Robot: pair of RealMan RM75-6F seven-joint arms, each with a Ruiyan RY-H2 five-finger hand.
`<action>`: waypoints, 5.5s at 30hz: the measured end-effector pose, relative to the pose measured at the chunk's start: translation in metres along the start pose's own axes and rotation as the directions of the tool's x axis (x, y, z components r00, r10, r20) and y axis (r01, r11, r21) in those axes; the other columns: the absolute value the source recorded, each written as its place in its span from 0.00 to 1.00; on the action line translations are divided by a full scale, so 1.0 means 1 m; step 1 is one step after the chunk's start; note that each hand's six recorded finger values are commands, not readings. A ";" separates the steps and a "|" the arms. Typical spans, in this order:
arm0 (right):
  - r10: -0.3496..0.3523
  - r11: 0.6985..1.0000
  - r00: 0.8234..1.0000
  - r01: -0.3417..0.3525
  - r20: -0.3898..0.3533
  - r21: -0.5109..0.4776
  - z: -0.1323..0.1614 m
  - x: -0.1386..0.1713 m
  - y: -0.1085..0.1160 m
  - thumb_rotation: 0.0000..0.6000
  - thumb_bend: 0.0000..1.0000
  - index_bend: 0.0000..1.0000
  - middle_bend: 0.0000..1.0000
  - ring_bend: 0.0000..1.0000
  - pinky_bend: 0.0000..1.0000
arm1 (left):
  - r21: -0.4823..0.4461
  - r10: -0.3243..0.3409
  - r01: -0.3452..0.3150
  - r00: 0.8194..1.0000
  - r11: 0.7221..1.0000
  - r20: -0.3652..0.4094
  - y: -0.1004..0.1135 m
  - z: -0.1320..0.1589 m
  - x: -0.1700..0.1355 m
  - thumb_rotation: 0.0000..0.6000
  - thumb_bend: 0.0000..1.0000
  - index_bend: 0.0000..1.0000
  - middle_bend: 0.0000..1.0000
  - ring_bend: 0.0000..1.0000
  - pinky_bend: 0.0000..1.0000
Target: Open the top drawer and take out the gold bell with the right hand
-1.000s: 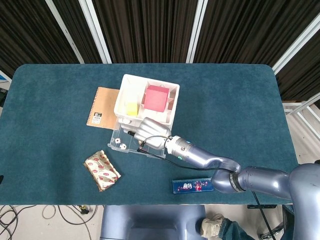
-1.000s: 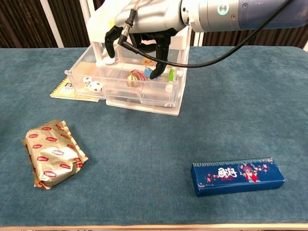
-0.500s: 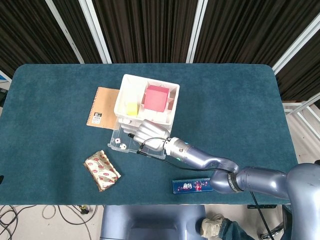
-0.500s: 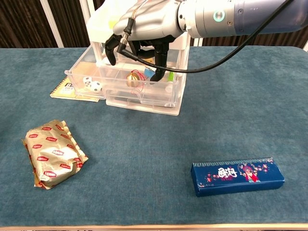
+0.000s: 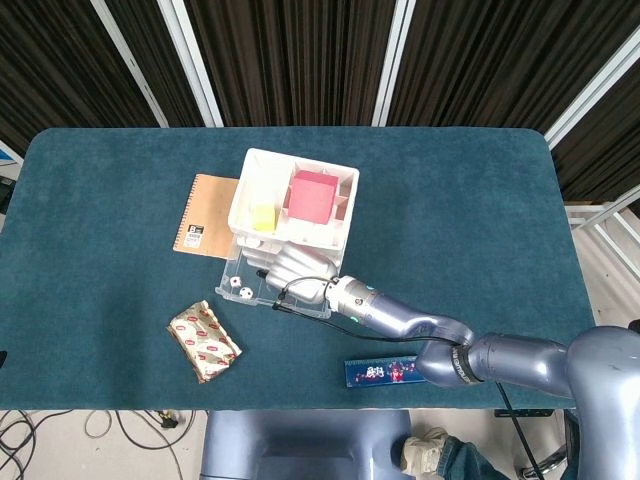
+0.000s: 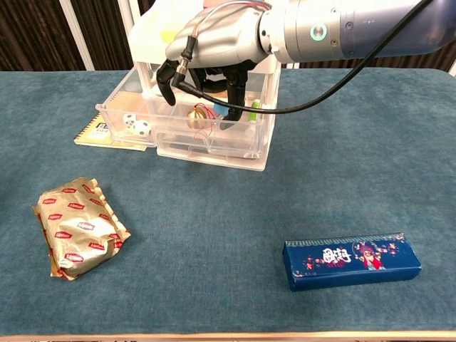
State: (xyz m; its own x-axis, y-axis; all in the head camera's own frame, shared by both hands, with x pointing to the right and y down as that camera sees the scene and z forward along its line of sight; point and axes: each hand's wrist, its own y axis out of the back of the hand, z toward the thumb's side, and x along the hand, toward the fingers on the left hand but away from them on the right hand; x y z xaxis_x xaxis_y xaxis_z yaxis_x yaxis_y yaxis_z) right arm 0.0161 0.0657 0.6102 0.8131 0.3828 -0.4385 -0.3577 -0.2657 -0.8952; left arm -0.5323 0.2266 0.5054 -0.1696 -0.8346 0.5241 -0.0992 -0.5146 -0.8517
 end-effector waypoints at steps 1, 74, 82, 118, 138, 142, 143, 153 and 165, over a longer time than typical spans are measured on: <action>0.000 1.000 1.000 0.000 0.002 0.001 -0.001 0.000 0.000 1.00 0.24 0.35 0.87 0.99 1.00 | 0.000 0.000 0.000 1.000 1.000 0.000 0.000 0.000 0.000 1.00 0.26 0.12 0.00 0.01 0.27; 0.041 0.999 0.999 -0.041 0.018 0.029 0.004 -0.017 -0.010 1.00 0.27 0.50 0.87 0.99 1.00 | 0.003 -0.013 0.013 1.000 1.000 -0.005 -0.001 -0.001 0.000 1.00 0.26 0.12 0.00 0.02 0.30; 0.039 0.999 0.999 -0.040 0.015 0.033 0.005 -0.017 -0.009 1.00 0.27 0.50 0.87 0.99 1.00 | 0.003 -0.015 0.015 1.000 1.000 -0.005 -0.001 -0.001 0.000 1.00 0.26 0.12 0.00 0.02 0.30; 0.044 0.998 0.999 -0.044 0.007 0.034 0.010 -0.015 -0.010 1.00 0.27 0.57 0.87 0.99 1.00 | 0.004 -0.014 0.014 1.000 1.000 -0.009 0.000 -0.002 0.000 1.00 0.26 0.12 0.00 0.02 0.30; 0.028 0.999 0.999 -0.029 0.021 0.033 0.003 -0.010 0.001 1.00 0.26 0.58 0.87 0.99 1.00 | -0.001 -0.012 0.012 1.000 1.000 -0.010 0.001 -0.002 0.000 1.00 0.27 0.12 0.00 0.02 0.30; 0.021 0.999 0.999 -0.022 0.028 0.033 0.001 -0.008 0.006 1.00 0.27 0.58 0.87 0.99 1.00 | -0.003 -0.011 0.011 1.000 1.000 -0.010 0.002 -0.002 0.000 1.00 0.26 0.12 0.00 0.02 0.30; 0.020 0.999 0.999 -0.020 0.029 0.032 0.000 -0.007 0.007 1.00 0.27 0.58 0.87 0.99 1.00 | -0.004 -0.010 0.010 1.000 1.000 -0.010 0.002 -0.002 0.000 1.00 0.26 0.12 0.00 0.02 0.30; -0.005 1.000 0.998 0.004 0.060 0.019 -0.013 0.005 0.021 1.00 0.27 0.59 0.87 0.99 1.00 | -0.007 -0.007 0.007 1.000 1.000 -0.009 0.003 -0.002 0.000 1.00 0.26 0.12 0.00 0.02 0.30; -0.056 0.998 0.990 0.055 0.133 0.014 -0.045 0.042 0.047 1.00 0.27 0.59 0.87 0.99 1.00 | -0.005 -0.006 0.006 1.000 1.000 -0.007 0.003 -0.001 0.000 1.00 0.26 0.12 0.00 0.02 0.30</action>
State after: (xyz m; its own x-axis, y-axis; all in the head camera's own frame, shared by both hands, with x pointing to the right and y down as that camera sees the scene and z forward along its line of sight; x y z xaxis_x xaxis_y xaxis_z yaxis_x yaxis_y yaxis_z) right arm 0.0541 0.0295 0.5534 0.7639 0.5112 -0.3940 -0.3190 -0.2316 -0.9190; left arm -0.5338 0.2256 0.5030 -0.1760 -0.8301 0.5291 -0.1052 -0.5185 -0.8486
